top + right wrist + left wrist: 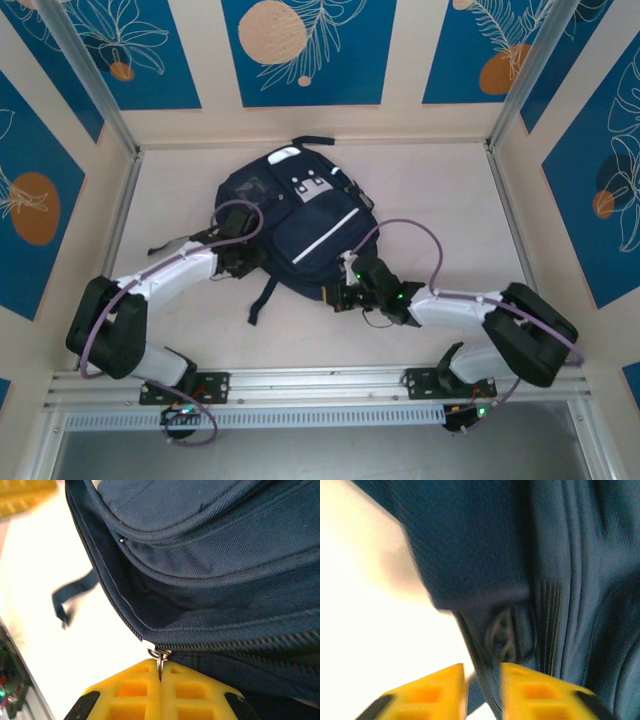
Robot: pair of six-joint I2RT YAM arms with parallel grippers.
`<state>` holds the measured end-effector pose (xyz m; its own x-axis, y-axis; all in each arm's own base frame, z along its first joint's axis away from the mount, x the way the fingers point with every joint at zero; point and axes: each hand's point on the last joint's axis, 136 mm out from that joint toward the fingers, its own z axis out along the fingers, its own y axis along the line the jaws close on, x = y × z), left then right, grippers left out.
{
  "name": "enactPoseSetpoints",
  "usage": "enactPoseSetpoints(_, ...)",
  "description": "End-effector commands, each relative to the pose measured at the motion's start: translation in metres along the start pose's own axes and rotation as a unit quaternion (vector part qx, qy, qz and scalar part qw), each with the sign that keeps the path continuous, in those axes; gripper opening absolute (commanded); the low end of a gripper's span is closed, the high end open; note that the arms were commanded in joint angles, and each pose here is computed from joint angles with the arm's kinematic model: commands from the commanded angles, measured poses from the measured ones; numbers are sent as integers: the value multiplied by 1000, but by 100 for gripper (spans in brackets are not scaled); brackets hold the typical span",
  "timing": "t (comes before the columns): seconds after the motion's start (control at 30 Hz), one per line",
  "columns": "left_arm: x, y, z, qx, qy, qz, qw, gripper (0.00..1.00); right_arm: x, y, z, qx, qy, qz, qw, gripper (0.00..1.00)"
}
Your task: Pack the student bag
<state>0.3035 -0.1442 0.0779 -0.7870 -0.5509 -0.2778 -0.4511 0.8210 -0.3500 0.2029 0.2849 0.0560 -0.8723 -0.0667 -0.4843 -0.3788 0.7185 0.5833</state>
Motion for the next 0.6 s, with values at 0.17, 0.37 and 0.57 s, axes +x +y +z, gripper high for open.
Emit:
enactPoseSetpoints(0.17, 16, 27, -17, -16, 33, -29, 999, 55, 10, 20, 59, -34, 49, 23, 998, 0)
enactPoseSetpoints(0.37, 49, 20, -12, 32, 81, -57, 995, 64, 0, 32, 88, -49, 55, 36, 997, 0)
enactPoseSetpoints(0.57, 53, 7, 2, 49, 77, -56, 994, 62, -2, 32, 85, -48, 48, 38, 997, 0)
